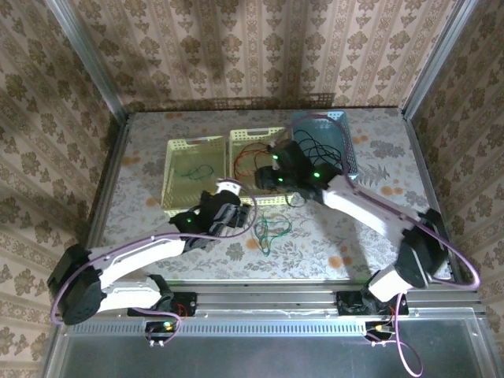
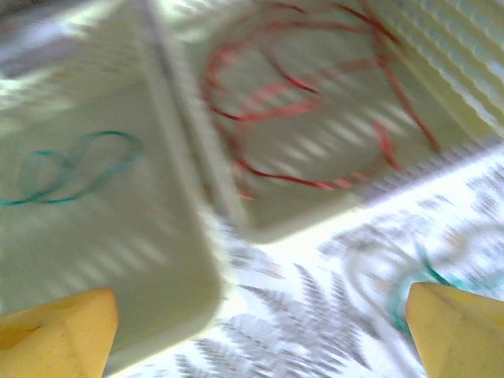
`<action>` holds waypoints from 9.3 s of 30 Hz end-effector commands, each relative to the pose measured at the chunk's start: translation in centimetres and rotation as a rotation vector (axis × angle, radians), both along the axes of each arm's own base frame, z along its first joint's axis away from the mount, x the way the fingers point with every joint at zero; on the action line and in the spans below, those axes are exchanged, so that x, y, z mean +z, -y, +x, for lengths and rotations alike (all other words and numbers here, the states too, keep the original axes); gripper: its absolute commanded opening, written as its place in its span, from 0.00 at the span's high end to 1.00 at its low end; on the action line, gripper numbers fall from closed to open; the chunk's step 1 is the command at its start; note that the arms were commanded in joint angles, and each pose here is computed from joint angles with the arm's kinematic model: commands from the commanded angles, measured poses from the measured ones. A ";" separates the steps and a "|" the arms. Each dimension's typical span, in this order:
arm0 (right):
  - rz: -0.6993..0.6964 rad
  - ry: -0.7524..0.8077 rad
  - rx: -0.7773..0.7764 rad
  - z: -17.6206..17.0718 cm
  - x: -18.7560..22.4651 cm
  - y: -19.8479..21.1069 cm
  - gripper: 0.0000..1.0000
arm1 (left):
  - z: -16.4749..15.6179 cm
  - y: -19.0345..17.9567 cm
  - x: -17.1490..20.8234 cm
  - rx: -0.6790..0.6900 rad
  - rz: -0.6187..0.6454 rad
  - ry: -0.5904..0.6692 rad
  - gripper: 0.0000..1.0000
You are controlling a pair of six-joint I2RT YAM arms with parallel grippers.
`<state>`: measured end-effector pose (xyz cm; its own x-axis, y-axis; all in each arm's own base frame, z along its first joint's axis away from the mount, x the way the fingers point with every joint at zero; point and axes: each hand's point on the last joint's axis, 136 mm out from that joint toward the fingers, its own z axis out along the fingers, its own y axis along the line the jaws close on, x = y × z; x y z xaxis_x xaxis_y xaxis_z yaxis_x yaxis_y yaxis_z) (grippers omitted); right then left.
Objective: Untangle the cables
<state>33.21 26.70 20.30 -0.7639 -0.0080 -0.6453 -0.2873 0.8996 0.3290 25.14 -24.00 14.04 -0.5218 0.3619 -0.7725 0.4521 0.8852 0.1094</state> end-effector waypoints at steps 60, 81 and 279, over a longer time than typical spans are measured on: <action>0.131 -0.263 0.162 -8.8 -8.3 6.1 0.53 | -4.5 11.4 0.5 -0.494 -0.105 -0.363 1.00; 0.210 -0.293 0.300 -8.2 -10.6 2.9 0.51 | -6.1 11.8 4.2 -0.597 -0.312 -0.400 1.00; 0.326 -0.078 0.429 -6.2 -3.5 -4.4 0.99 | -0.7 3.3 12.1 -0.280 -0.699 -0.127 1.00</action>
<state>24.83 33.10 15.60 -0.7773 -0.2571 -0.5741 -0.6178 0.4840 0.6197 25.01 -26.74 24.00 -0.6089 -0.0500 -0.7917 0.5986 0.6260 -0.4999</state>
